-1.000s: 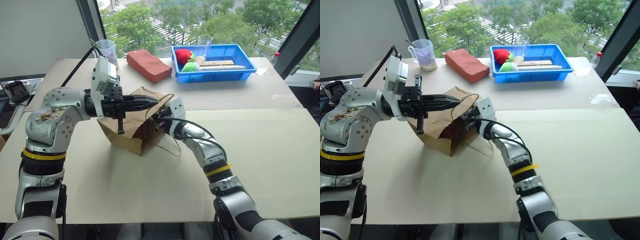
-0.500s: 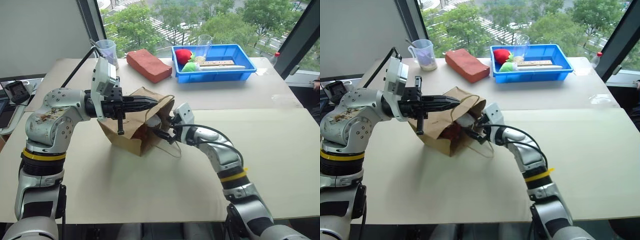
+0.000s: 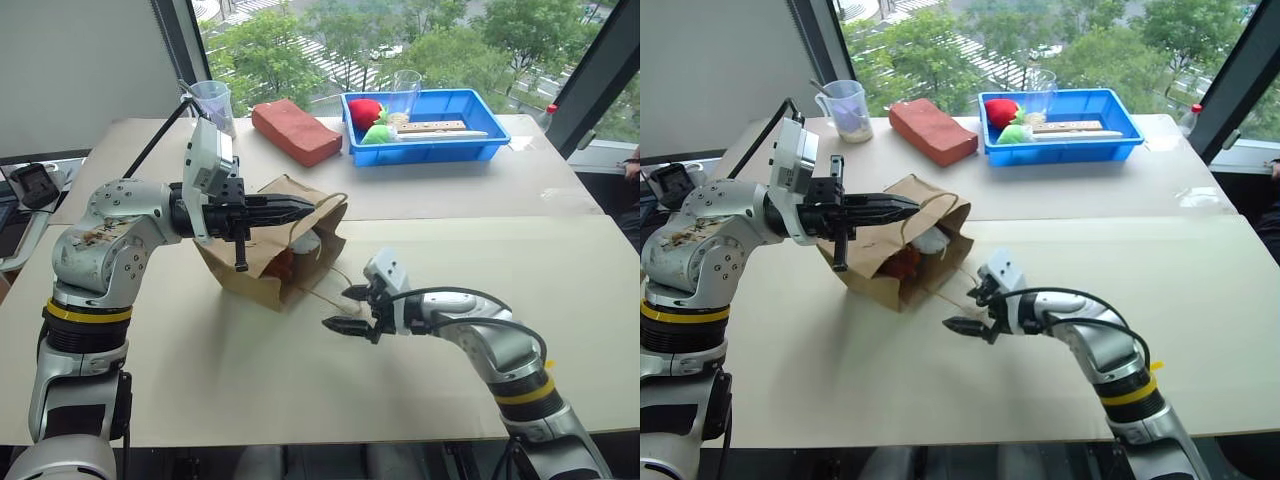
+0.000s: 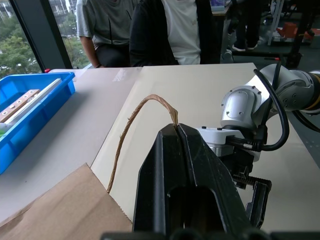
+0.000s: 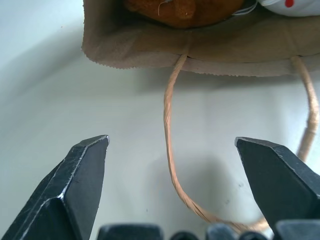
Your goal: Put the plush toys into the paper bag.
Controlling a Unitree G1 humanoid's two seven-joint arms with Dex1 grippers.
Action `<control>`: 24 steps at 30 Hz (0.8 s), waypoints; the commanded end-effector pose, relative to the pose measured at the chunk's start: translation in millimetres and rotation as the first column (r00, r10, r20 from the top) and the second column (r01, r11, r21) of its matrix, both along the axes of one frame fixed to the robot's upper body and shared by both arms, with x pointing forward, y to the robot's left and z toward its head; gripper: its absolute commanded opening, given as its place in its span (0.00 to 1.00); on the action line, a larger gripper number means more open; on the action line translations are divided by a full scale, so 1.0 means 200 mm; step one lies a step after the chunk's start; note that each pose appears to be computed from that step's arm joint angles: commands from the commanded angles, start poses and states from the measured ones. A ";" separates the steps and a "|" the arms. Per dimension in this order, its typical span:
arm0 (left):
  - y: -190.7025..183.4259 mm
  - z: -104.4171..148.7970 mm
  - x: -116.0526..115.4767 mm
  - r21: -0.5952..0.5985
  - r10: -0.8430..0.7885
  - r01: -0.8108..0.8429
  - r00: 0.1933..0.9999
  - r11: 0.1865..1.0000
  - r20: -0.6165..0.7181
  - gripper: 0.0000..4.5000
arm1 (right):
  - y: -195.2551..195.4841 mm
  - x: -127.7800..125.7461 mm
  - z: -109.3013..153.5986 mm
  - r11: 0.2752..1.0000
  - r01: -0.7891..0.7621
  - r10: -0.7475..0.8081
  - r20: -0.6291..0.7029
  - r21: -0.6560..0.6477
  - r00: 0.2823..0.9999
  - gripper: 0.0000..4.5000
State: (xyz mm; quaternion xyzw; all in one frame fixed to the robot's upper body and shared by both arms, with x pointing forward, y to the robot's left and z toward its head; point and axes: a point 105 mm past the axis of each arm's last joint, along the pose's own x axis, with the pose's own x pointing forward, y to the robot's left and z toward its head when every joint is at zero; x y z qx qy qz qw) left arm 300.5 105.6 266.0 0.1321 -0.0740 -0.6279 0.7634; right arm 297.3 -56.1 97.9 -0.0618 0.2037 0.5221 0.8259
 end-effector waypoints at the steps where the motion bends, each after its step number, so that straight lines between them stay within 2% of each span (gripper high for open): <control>1: 0.00 0.05 -0.01 0.000 0.009 -0.009 0.999 1.000 0.052 0.00 | 0.01 0.03 0.03 1.000 0.011 -0.011 0.044 -0.006 0.999 0.74; 9: 0.02 0.05 0.00 -0.005 0.032 -0.032 0.998 0.999 0.054 0.00 | 0.00 0.05 0.11 0.999 0.014 -0.018 0.090 0.043 0.996 0.11; 11: 0.02 0.06 0.02 -0.042 0.048 -0.047 0.998 0.998 0.045 0.00 | -0.01 0.06 0.19 0.996 0.025 -0.035 0.119 0.084 0.992 0.01; 15: 0.02 0.07 0.14 -0.097 0.090 -0.085 0.995 0.992 0.046 0.00 | -0.03 0.04 0.39 0.984 0.049 -0.081 0.184 0.171 0.980 0.01; 19: -0.05 0.11 0.25 -0.114 0.066 -0.056 0.995 0.992 0.079 0.00 | -0.06 0.00 0.63 0.971 0.063 -0.128 0.279 0.230 0.952 0.01; 24: -0.12 0.17 0.36 -0.140 0.019 -0.006 0.996 0.990 0.091 0.00 | -0.04 -0.06 0.81 0.960 0.061 -0.158 0.351 0.274 0.923 0.01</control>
